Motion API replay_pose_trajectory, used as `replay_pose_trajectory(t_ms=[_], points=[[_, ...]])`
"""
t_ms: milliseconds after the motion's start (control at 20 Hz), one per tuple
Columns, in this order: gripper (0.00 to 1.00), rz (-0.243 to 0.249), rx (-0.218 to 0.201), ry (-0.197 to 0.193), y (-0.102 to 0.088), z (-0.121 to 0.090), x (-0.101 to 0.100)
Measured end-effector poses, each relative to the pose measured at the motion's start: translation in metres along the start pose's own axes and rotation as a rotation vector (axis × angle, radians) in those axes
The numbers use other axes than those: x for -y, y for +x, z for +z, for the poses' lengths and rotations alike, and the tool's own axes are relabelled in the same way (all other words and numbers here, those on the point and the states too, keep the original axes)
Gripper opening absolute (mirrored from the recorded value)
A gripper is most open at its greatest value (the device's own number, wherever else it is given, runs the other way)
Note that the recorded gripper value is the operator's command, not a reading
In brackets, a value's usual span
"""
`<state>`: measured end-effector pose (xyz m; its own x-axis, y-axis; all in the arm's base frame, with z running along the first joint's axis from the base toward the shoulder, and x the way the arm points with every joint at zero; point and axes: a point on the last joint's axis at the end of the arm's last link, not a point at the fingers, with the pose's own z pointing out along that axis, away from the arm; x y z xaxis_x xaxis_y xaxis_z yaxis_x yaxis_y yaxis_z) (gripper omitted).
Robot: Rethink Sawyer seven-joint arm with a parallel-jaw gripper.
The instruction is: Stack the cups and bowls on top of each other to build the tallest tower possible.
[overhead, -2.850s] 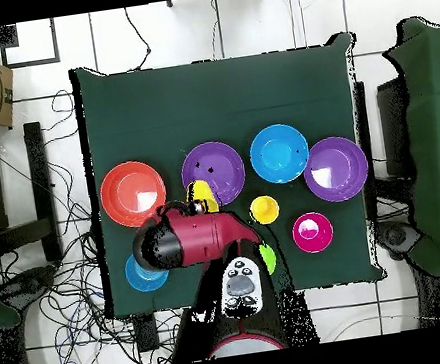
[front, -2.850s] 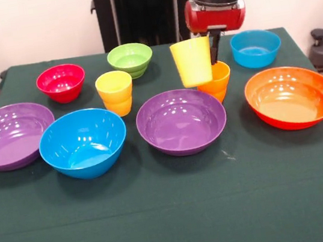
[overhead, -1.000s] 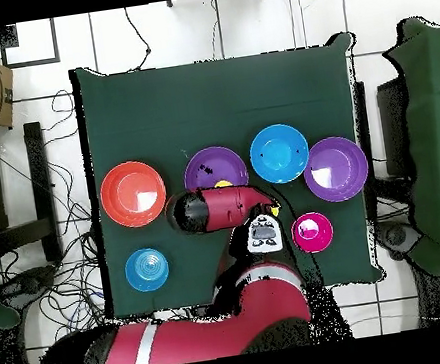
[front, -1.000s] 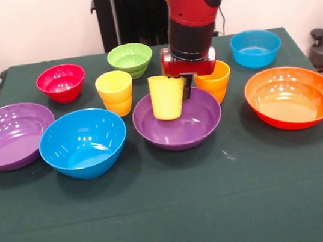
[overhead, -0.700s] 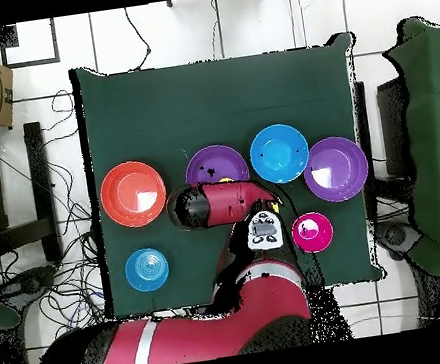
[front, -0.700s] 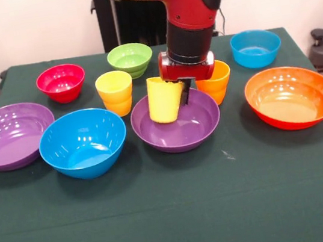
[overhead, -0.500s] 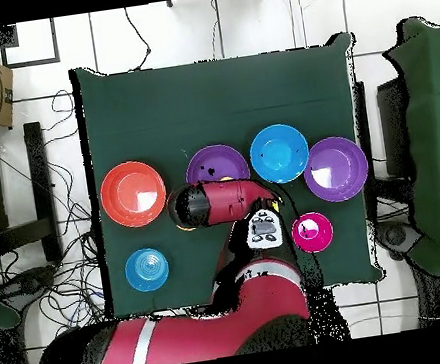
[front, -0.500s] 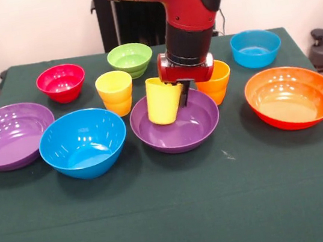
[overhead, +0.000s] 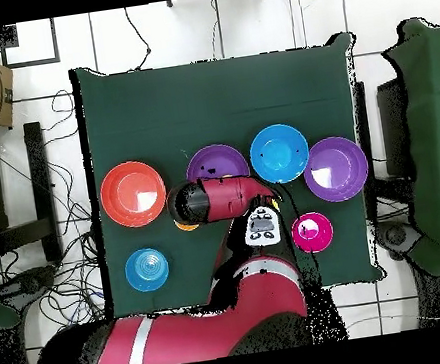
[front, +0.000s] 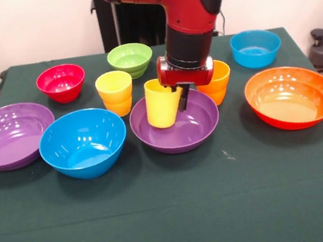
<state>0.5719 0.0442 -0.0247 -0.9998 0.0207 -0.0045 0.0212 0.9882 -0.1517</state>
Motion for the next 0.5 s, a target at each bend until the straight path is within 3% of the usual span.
replay_pose_trajectory(t_ms=[500], points=[[0.0, 0.0, 0.012, 0.005, -0.0087, 0.005, 0.002]])
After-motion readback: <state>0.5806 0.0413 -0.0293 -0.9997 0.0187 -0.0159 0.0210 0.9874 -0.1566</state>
